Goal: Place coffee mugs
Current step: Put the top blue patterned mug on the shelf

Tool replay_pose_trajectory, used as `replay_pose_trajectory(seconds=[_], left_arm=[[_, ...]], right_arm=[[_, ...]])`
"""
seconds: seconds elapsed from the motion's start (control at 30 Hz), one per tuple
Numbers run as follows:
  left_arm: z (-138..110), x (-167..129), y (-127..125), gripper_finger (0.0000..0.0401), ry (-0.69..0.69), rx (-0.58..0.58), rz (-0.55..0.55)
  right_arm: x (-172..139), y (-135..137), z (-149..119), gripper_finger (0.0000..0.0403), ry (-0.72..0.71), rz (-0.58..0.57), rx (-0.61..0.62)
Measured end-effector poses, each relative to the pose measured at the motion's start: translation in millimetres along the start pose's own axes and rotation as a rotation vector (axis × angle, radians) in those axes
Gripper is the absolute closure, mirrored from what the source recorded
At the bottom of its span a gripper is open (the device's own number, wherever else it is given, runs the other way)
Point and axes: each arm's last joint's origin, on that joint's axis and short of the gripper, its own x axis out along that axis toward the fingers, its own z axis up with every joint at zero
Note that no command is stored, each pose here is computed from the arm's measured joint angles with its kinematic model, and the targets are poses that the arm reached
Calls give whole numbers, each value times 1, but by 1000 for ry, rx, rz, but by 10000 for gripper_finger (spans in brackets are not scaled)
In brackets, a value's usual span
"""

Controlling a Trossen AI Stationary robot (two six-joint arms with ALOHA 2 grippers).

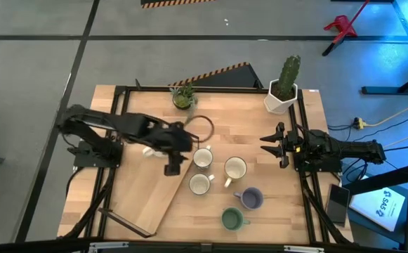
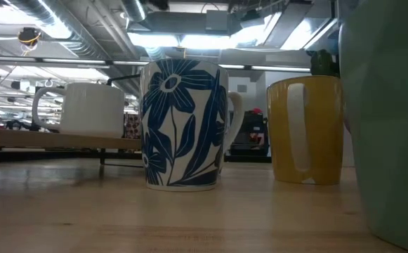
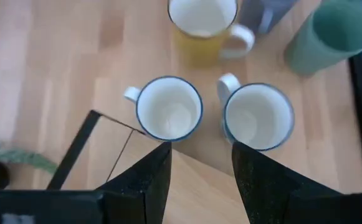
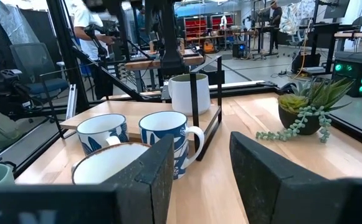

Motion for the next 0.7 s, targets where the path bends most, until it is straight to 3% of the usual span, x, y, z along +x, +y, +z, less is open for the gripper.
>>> replay_pose_trajectory(seconds=[0.27,0.47,0.7], left_arm=[[8,71,-3,238,129,164,-58],[9,96,-5,238,160,302,-73],[1,115,6,238,161,304,-124]], right_arm=[[0,0,0,260,0,0,-1],[0,0,0,260,0,1,-1],[0,0,0,260,0,1,-1]])
